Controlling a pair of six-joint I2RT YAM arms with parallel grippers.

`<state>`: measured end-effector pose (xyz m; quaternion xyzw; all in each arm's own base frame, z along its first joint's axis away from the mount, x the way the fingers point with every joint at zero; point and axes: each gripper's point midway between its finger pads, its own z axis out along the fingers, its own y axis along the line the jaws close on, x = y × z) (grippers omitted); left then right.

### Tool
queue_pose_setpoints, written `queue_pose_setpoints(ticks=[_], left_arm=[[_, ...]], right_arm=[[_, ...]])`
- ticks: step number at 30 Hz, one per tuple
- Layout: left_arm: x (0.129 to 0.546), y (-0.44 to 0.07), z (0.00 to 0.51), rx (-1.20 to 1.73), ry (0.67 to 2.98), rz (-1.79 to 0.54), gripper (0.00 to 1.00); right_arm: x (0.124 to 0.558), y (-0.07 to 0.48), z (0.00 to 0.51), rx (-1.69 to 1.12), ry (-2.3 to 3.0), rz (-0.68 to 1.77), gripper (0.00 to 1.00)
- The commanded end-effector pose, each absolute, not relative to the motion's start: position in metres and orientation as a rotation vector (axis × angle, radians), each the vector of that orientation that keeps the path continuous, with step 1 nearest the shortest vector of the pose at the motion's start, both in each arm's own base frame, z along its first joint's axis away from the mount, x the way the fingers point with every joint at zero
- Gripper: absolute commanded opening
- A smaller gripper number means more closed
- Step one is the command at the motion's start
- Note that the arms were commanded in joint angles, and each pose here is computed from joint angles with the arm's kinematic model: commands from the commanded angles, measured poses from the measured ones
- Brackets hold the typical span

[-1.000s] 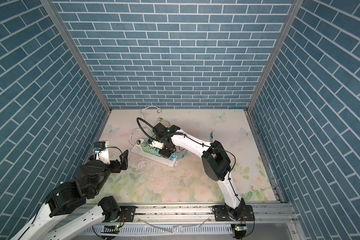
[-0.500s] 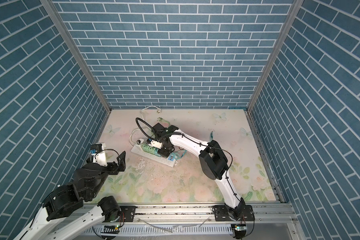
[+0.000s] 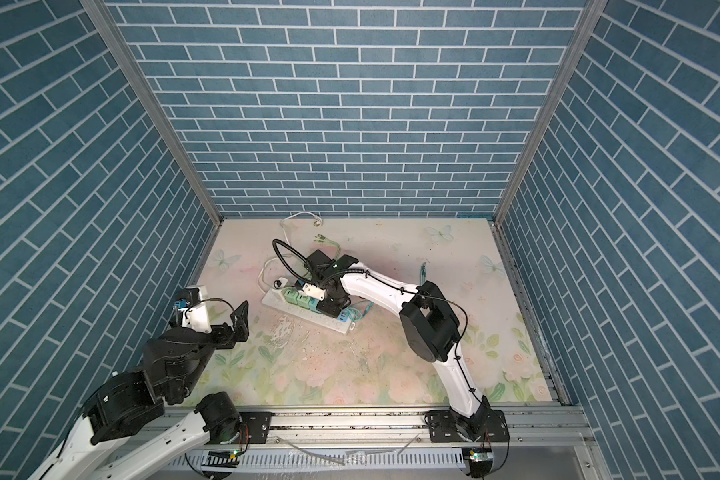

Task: Insert the plug
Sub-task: 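Press the teal charger's prongs into the socket with the right gripper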

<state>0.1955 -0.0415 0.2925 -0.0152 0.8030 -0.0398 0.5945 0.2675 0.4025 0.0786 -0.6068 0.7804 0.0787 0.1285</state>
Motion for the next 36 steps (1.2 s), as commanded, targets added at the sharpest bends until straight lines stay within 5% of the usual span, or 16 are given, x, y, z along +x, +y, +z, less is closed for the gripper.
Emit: queue_pose_setpoints(ticks=[1, 34, 36], left_arm=[[0.201, -0.044, 0.296, -0.032, 1.86, -0.066, 1.0], [0.227, -0.053, 0.297, -0.026, 1.828, 0.076, 1.0], [0.228, -0.052, 0.296, -0.032, 1.828, 0.083, 1.0]], right_arm=[[0.257, 0.391, 0.063, -1.8, 2.297, 0.196, 0.0], [0.23, 0.403, -0.03, -1.895, 2.488, 0.27, 0.0], [0.232, 0.404, -0.027, -1.882, 2.488, 0.269, 0.05]])
